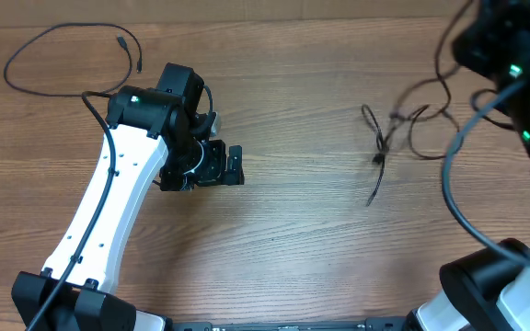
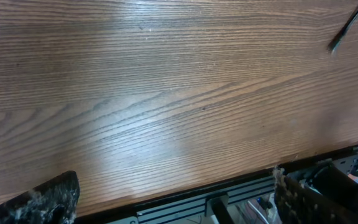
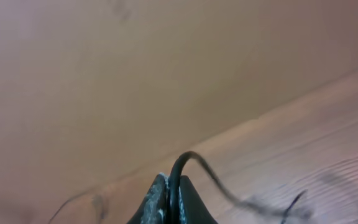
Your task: Untangle cables
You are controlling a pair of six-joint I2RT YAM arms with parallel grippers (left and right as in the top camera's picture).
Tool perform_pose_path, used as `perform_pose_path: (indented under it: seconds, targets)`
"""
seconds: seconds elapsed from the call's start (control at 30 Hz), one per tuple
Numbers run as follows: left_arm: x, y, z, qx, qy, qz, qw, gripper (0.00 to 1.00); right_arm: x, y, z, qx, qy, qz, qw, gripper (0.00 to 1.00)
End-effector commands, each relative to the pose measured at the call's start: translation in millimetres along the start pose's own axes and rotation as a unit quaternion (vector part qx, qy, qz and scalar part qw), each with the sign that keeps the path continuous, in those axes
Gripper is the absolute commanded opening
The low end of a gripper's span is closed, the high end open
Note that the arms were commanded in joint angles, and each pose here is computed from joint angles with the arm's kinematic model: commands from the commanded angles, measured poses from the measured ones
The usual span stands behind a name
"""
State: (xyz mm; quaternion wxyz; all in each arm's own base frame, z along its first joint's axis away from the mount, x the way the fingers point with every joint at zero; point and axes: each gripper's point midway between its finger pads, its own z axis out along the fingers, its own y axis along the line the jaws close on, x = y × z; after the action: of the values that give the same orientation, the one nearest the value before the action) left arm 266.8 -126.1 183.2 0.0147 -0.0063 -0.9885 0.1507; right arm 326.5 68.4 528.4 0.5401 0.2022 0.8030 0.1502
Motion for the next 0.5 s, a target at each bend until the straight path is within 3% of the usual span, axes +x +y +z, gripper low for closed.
perform_pose_path:
  seconds: [0.0,0.07,0.13,0.2,0.27,0.37,0.47]
  targets:
    - [2.3,-2.4,2.3,0.003,0.006,-0.004,1.0,1.0,42.5,52.0,7.6,-0.136,0.115,-0.026,0.984,0.04]
    - [3.1,-2.2,2.3,0.002,0.007,-0.005,1.0,1.0,49.5,58.3,14.6,-0.152,0.126,-0.064,0.978,0.04]
    - [3.4,-2.1,2.3,0.002,0.008,-0.005,1.0,1.0,38.4,27.2,34.1,-0.053,0.089,-0.061,0.993,0.04]
    - [3.6,-2.4,2.4,0.002,0.008,-0.004,1.0,1.0,26.0,-16.1,40.1,0.075,0.039,0.025,0.996,0.04]
    - [3.2,-2.5,2.4,0.002,0.007,-0.004,1.0,1.0,29.0,-32.8,37.9,0.12,0.027,0.109,0.986,0.04]
    - [2.4,-2.7,2.4,0.003,0.006,-0.004,1.0,1.0,58.1,0.0,39.7,0.04,0.115,0.112,0.986,0.04]
    - [2.2,-2.8,2.4,0.003,0.005,-0.004,1.0,1.0,79.6,17.4,37.6,-0.019,0.173,-0.008,0.985,0.04]
